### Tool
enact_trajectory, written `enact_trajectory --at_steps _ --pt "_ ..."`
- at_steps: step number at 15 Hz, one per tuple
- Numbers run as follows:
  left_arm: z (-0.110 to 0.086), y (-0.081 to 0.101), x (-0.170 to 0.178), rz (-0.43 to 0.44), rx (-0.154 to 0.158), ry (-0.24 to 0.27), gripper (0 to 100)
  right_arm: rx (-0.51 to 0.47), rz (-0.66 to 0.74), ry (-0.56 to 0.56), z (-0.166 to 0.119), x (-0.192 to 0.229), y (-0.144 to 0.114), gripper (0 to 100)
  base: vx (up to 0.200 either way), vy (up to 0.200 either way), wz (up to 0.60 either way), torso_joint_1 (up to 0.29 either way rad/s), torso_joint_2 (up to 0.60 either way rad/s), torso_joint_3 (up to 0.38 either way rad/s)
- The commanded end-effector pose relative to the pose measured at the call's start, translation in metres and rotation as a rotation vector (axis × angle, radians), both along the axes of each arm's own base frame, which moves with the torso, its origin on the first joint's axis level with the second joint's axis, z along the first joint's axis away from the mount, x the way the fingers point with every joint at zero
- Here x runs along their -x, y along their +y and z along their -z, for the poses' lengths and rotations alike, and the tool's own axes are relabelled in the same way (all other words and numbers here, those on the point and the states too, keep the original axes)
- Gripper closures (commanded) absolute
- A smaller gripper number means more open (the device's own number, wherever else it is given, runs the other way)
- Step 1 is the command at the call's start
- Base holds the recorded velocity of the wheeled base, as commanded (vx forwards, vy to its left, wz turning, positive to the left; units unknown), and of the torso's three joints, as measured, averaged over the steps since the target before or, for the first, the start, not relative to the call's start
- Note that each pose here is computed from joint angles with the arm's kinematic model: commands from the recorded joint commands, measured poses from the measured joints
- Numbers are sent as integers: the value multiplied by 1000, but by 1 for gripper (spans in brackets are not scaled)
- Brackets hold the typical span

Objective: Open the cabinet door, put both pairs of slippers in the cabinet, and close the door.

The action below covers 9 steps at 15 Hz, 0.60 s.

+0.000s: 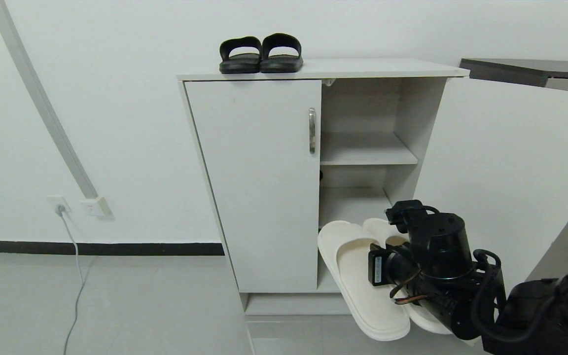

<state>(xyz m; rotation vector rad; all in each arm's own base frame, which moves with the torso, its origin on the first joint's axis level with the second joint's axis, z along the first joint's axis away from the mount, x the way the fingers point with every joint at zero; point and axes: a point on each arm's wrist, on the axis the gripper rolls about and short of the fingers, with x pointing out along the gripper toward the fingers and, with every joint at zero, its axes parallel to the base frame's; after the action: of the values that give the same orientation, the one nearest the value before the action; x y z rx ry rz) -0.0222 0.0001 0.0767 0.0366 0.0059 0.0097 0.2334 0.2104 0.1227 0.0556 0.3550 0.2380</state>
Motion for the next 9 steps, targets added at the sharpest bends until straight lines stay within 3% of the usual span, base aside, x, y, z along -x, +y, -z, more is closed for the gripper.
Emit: enact_trajectory --at_steps 1,2,3,4,6,9 --pt "1 -1 0 56 -18 -3 100 0 -9 0 1 2 1 100 0 0 0 0 0 0" --pt "1 -1 1 54 -9 -3 100 -6 -9 -6 0 1 2 100 0 0 0 0 0 0" --pt "1 -1 1 51 25 -2 100 -8 -9 -10 1 0 3 100 0 0 0 0 0 0" --pt "1 -1 1 45 31 -2 100 -8 -8 -13 3 -1 4 100 0 0 0 0 0 0" --pt "1 -1 1 40 20 -2 100 1 -13 -17 9 -5 9 100 0 0 0 0 0 0" --pt "1 -1 1 42 21 -4 100 13 100 -76 9 -18 26 100 0 0 0 0 0 0"
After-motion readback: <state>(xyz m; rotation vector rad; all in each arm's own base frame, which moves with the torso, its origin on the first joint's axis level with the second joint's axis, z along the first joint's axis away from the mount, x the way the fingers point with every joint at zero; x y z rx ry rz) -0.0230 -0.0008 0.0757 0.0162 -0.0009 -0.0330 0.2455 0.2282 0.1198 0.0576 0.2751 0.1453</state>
